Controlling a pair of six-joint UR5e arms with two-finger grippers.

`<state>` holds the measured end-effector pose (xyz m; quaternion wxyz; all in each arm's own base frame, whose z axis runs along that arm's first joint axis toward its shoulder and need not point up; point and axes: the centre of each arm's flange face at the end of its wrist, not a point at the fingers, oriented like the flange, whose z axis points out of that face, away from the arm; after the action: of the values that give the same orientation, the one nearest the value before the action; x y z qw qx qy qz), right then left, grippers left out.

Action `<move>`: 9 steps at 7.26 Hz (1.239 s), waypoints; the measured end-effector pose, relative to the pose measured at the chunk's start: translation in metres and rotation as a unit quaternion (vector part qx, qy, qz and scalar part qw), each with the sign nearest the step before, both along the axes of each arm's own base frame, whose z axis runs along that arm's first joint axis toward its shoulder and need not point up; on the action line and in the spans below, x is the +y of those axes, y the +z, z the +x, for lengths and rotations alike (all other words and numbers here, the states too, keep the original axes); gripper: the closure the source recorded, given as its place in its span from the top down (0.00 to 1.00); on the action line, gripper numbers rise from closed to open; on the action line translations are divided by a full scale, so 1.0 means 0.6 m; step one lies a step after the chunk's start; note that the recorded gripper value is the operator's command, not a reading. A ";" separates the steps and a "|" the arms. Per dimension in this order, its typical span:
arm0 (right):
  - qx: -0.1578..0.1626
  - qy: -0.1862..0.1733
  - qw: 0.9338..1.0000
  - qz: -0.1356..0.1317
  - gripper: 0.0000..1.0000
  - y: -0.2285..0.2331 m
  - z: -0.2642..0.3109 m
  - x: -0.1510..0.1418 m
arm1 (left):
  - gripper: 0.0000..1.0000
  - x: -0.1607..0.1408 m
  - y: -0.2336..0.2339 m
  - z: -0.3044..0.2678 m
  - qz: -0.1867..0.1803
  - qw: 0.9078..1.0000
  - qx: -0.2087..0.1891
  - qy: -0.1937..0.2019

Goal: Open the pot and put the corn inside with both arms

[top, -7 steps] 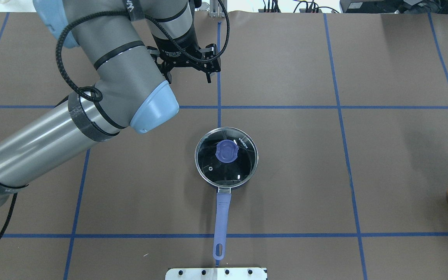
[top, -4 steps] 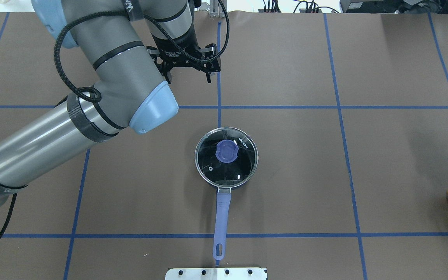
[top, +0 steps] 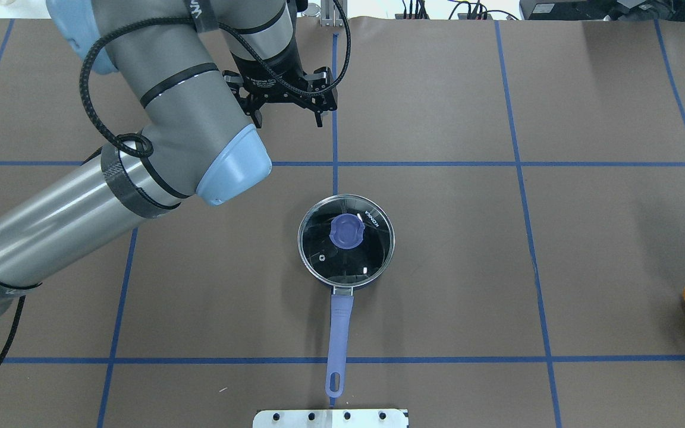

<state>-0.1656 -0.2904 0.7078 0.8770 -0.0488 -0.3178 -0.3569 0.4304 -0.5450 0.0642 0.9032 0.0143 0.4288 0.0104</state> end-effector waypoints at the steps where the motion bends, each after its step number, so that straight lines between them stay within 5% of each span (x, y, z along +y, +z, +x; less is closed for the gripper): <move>1: -0.003 -0.004 1.000 0.004 0.65 -0.009 -0.006 0.000 | 1.00 0.000 0.002 0.000 0.000 1.000 -0.001 0.000; 3: -0.006 -0.011 1.000 0.009 0.47 -0.017 -0.011 0.003 | 1.00 -0.001 0.006 0.000 -0.001 1.000 -0.002 0.000; 9: -0.012 -0.037 0.999 0.024 0.32 -0.020 -0.002 0.015 | 1.00 -0.001 0.009 0.001 0.000 1.000 -0.003 0.002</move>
<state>-0.1667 -0.2817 0.6959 0.8605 -0.0351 -0.3173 -0.3969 0.4309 -0.5455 0.0698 0.9043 0.0136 0.4265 0.0128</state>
